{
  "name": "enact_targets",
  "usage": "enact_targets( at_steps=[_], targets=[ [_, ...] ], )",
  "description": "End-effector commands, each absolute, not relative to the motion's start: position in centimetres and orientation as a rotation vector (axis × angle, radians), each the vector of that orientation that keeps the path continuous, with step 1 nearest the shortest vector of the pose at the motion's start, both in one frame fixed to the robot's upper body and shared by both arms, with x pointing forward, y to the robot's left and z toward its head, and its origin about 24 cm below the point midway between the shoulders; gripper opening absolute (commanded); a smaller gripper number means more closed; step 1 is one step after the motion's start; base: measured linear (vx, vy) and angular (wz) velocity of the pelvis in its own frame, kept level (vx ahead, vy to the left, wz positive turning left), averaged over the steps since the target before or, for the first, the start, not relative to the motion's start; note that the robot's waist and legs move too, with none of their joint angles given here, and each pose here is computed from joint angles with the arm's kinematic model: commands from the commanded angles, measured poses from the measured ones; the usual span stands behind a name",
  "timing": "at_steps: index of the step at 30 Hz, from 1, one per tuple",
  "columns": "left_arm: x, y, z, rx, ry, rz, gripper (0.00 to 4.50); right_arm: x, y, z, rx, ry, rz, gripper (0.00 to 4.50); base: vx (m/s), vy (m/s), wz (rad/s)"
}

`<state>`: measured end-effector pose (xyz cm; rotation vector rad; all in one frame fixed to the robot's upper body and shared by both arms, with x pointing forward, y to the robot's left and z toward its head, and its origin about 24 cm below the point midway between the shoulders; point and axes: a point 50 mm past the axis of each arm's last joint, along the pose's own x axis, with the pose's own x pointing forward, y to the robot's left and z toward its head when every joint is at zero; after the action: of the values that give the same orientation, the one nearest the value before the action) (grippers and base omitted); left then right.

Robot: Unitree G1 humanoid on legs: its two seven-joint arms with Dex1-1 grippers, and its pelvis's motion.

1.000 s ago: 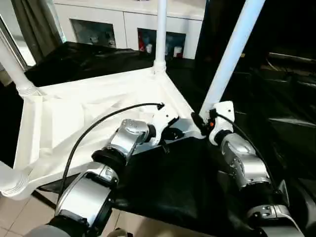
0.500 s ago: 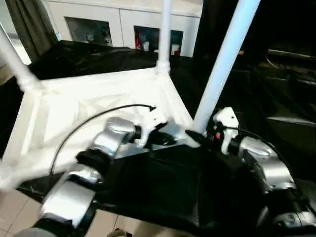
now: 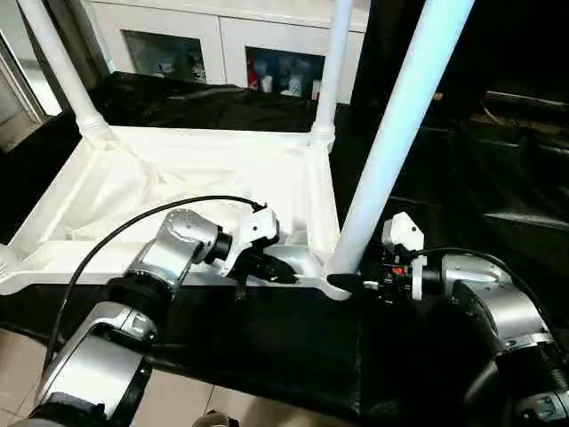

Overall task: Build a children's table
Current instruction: Rotate leg to tighten

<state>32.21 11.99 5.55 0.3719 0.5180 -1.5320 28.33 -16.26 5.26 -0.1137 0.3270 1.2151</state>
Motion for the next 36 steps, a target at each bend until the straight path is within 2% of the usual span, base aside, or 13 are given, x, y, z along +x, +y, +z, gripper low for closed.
enact_targets(
  at_steps=[1,7,10,14,16,18,20,22,25,28,29,32,36],
  targets=[
    [31.7,12.1,4.7,0.372,0.570,-1.545,0.00,27.8,-15.5,4.6,-0.103,0.363,1.266,2.33,0.000,0.000,0.00],
    [31.8,11.9,4.7,0.368,0.561,-1.528,0.00,27.8,-15.4,4.6,-0.088,0.365,1.262,2.07,0.000,0.000,0.00],
    [32.4,11.6,4.8,0.364,0.540,-1.446,0.00,27.8,-15.4,4.4,-0.055,0.363,1.218,2.04,0.000,0.000,0.00],
    [33.6,10.5,4.7,0.358,0.512,-1.285,0.00,28.9,-14.8,2.9,-0.057,0.375,0.993,2.02,0.000,0.000,0.00],
    [34.5,9.1,4.7,0.331,0.483,-1.144,0.00,29.7,-14.2,1.6,-0.045,0.394,0.807,2.00,0.000,0.000,0.00],
    [34.7,8.6,4.6,0.324,0.476,-1.114,0.00,29.8,-13.9,1.3,-0.032,0.400,0.758,1.99,0.000,0.000,0.00],
    [34.9,6.9,4.8,0.292,0.457,-1.074,0.00,30.5,-13.3,0.7,0.029,0.413,0.572,1.98,0.000,0.000,0.00],
    [34.9,5.7,4.8,0.285,0.443,-1.059,0.00,30.6,-12.7,0.5,0.045,0.417,0.502,1.98,0.000,0.000,0.00],
    [34.7,4.3,4.9,0.291,0.428,-1.079,0.00,30.9,-11.4,0.7,0.039,0.389,0.502,1.98,0.000,0.000,0.00],
    [34.6,4.0,4.9,0.291,0.426,-1.085,0.00,30.9,-11.0,1.0,0.041,0.367,0.521,1.98,0.000,0.000,0.00],
    [34.6,4.0,4.8,0.303,0.428,-1.103,0.00,31.1,-11.1,1.4,0.054,0.343,0.542,2.53,0.000,0.000,0.00],
    [34.4,4.5,4.7,0.322,0.438,-1.136,0.00,31.3,-11.5,2.1,0.084,0.323,0.578,2.67,0.000,0.000,0.00],
    [34.0,5.3,4.5,0.344,0.448,-1.220,0.00,31.3,-12.1,2.7,0.025,0.304,0.669,3.02,0.000,0.000,0.00]
  ],
)
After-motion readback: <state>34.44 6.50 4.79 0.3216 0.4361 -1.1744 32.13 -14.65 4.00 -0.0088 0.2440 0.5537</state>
